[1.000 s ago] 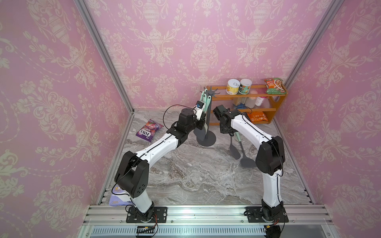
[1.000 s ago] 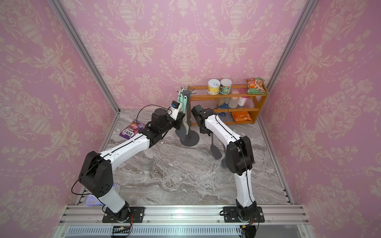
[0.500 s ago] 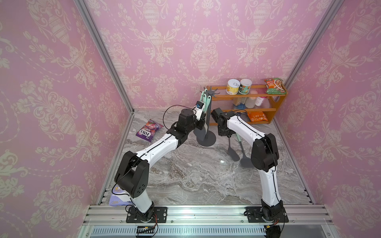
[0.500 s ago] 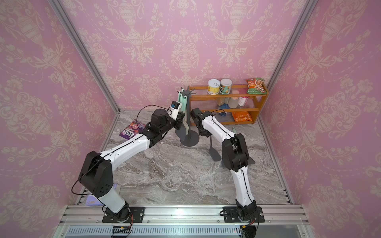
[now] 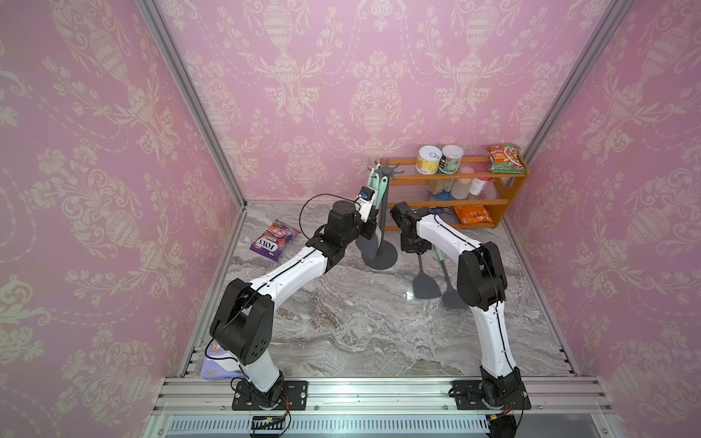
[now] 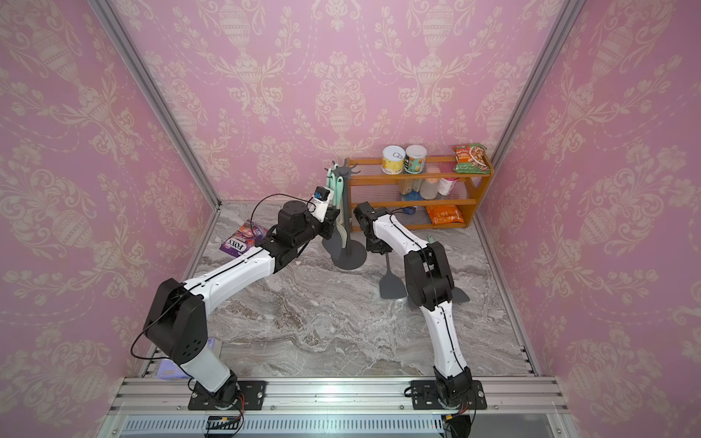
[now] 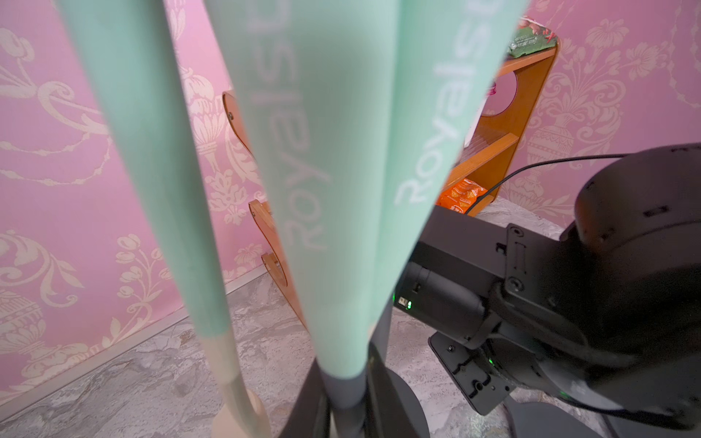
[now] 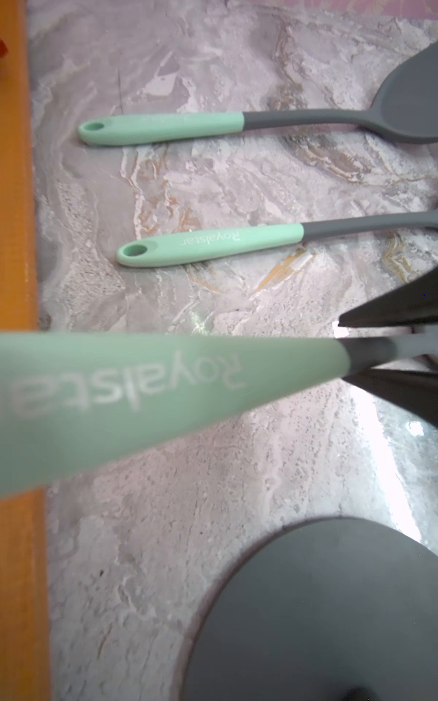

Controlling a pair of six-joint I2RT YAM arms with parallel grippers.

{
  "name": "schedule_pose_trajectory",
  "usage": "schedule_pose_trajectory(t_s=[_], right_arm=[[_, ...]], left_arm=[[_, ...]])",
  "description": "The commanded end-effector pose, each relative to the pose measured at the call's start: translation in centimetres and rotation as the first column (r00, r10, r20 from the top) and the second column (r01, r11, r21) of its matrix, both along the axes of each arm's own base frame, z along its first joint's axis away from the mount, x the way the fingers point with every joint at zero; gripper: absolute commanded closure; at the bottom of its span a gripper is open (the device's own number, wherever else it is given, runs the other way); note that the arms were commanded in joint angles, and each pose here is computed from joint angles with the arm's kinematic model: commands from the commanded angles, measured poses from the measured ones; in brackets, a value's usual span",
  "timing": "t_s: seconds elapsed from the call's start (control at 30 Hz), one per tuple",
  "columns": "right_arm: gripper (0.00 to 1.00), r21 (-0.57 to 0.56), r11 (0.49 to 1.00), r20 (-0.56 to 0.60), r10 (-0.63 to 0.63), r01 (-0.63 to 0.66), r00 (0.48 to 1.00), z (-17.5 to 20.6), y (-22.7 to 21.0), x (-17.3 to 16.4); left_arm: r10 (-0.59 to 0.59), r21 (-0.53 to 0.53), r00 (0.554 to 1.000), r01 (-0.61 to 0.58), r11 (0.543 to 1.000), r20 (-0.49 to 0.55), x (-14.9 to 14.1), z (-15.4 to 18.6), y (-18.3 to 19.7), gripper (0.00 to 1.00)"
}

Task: Take the spatula off the kitchen utensil rack
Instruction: Place the spatula at the center of the board.

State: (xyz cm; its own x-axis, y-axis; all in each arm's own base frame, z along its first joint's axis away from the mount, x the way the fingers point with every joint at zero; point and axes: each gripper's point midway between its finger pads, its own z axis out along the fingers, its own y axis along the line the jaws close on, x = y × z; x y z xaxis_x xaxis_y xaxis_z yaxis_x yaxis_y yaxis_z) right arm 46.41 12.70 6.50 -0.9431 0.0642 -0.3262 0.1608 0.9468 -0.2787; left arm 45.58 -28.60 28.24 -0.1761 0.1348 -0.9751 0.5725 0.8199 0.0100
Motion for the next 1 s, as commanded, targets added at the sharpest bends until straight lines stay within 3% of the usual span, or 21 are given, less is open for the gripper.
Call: schedule_pose_trajectory(t_s=[0.0,0.23,0.4,0.6,0.97], right_arm=[[0.74,0.009,1.000,-0.068,-0.019,0.020,0.997,-2.6,0.1,-1.0],[0.75,0.014,1.000,-0.077,-0.020,0.021,0.997,-3.6,0.2,-1.0],[0.73,0.058,0.998,-0.035,-0.006,0.008,0.999,-2.0,0.5,-1.3],[0.59,0.155,0.987,0.071,0.036,-0.047,0.997,1.1,0.4,-1.6],[0.58,0.261,0.953,0.052,0.146,-0.155,0.988,-1.4,0.4,0.3]], left_arm=[[-0.001,-0.003,0.999,0.001,1.000,0.038,-0.5,1.6,0.7,0.83],[0.001,-0.002,0.999,-0.001,1.000,0.041,-0.5,1.7,0.7,0.83],[0.004,0.002,0.999,-0.004,1.000,0.039,-0.4,1.5,0.8,0.83],[0.000,-0.002,0.999,0.000,1.000,0.041,-0.4,1.6,0.7,0.83],[0.006,0.001,0.999,-0.006,1.000,0.037,-0.4,1.6,0.8,0.82]])
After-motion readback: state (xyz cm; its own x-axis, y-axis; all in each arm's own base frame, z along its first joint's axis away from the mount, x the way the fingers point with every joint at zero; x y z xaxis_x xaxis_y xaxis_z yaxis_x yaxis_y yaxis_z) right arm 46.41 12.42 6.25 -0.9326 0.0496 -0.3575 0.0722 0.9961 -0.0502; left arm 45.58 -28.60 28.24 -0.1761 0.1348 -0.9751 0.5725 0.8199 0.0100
